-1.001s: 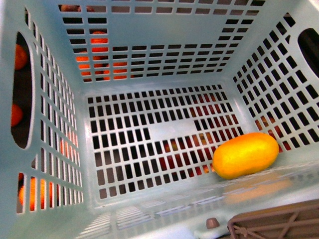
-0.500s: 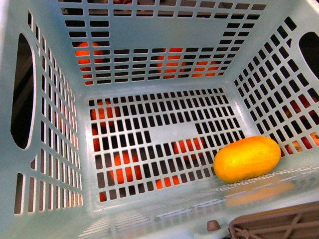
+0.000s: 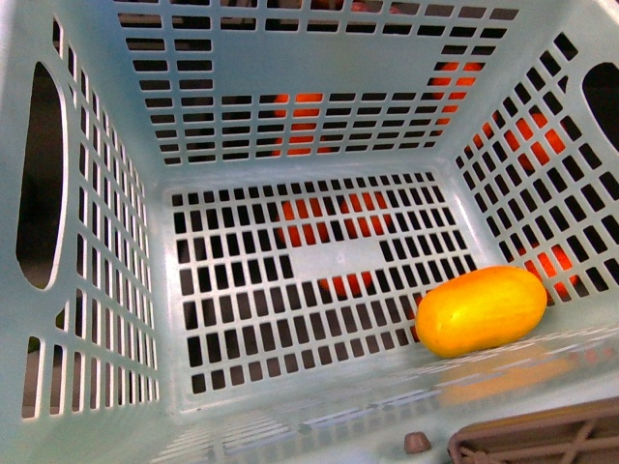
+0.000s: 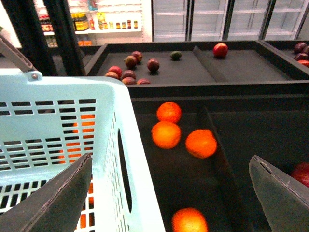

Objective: Pick mango and avocado into basket

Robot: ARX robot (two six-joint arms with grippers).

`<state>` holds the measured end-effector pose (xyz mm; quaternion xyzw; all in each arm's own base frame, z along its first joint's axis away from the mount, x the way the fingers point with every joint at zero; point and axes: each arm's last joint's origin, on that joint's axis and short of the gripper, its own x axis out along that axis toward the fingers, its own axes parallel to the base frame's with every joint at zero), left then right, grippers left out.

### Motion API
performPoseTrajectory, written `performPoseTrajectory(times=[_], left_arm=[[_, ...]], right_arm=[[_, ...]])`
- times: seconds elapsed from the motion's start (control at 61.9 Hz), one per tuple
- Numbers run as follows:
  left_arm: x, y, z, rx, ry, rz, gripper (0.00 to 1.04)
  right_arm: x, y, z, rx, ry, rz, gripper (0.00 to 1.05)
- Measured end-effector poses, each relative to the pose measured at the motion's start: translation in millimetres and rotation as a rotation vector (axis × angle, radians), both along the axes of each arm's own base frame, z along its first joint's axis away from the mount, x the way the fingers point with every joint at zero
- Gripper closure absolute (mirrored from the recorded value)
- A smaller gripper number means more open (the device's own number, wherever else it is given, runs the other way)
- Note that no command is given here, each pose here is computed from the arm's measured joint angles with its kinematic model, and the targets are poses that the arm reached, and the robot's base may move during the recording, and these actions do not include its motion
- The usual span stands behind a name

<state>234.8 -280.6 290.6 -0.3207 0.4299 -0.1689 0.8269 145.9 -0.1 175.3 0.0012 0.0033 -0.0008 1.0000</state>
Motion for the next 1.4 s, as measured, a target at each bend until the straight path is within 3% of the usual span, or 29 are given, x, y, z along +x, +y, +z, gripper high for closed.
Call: performPoseTrajectory(times=[1.404], left_arm=[[5.3,4.5,0.2,0.007,-0.009,0.033,0.89]], right_arm=[[-0.2,0.3,-0.6,0.0,0.002,0.008,0.09]])
